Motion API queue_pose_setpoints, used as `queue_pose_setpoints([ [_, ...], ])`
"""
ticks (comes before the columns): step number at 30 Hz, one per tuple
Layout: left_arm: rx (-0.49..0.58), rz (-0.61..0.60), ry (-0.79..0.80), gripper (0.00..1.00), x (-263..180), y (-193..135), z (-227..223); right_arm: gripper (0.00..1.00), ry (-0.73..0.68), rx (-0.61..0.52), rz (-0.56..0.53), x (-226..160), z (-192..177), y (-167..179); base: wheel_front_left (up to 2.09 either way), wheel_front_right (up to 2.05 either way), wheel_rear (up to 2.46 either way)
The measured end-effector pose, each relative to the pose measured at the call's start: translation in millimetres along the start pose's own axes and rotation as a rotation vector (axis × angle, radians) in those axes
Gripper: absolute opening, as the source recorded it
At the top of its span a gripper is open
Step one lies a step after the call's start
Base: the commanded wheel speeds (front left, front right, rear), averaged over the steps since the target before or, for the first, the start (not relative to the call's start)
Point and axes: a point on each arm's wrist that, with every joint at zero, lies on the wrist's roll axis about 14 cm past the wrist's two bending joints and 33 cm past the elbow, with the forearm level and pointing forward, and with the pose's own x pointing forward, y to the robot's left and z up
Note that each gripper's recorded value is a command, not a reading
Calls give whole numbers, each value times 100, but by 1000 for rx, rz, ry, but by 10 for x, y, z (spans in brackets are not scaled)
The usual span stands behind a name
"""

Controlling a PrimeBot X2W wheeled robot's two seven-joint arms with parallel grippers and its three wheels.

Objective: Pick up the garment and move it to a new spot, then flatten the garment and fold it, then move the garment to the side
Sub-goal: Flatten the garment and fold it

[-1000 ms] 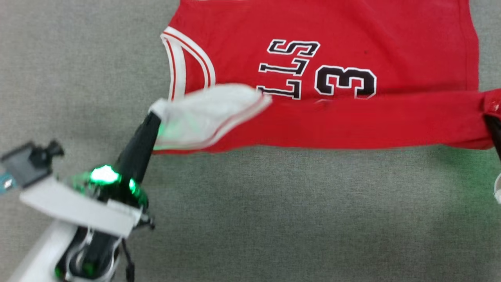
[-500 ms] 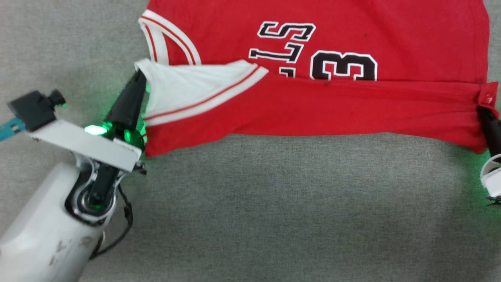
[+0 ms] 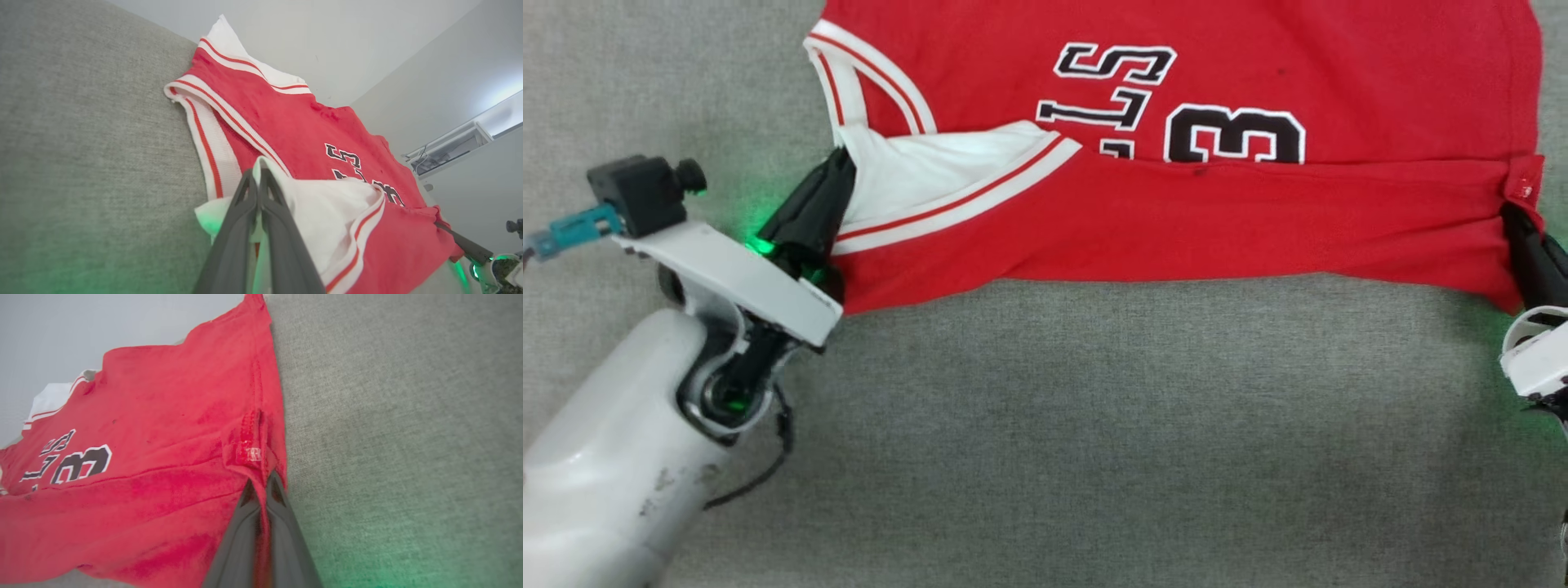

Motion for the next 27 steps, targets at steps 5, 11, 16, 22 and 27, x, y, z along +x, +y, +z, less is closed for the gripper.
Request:
queue_pose_setpoints([
  [5,176,45,89,100,-202,195,147,100,-83,-57,31,-79,263,134,0,0,0],
  [11,459,49,211,100,-329,80,571,100,-215,-89,79,-239,715,335,0,0,0],
  [16,491,84,371,100,-481,-112,719,100,-291,-96,116,-393,964,501,0,0,0],
  [22,408,86,734,100,-727,-274,249,100,-304,-81,115,-434,974,523,0,0,0],
  [27,348,110,823,100,-651,-216,50,100,-292,-68,102,-406,891,475,0,0,0],
])
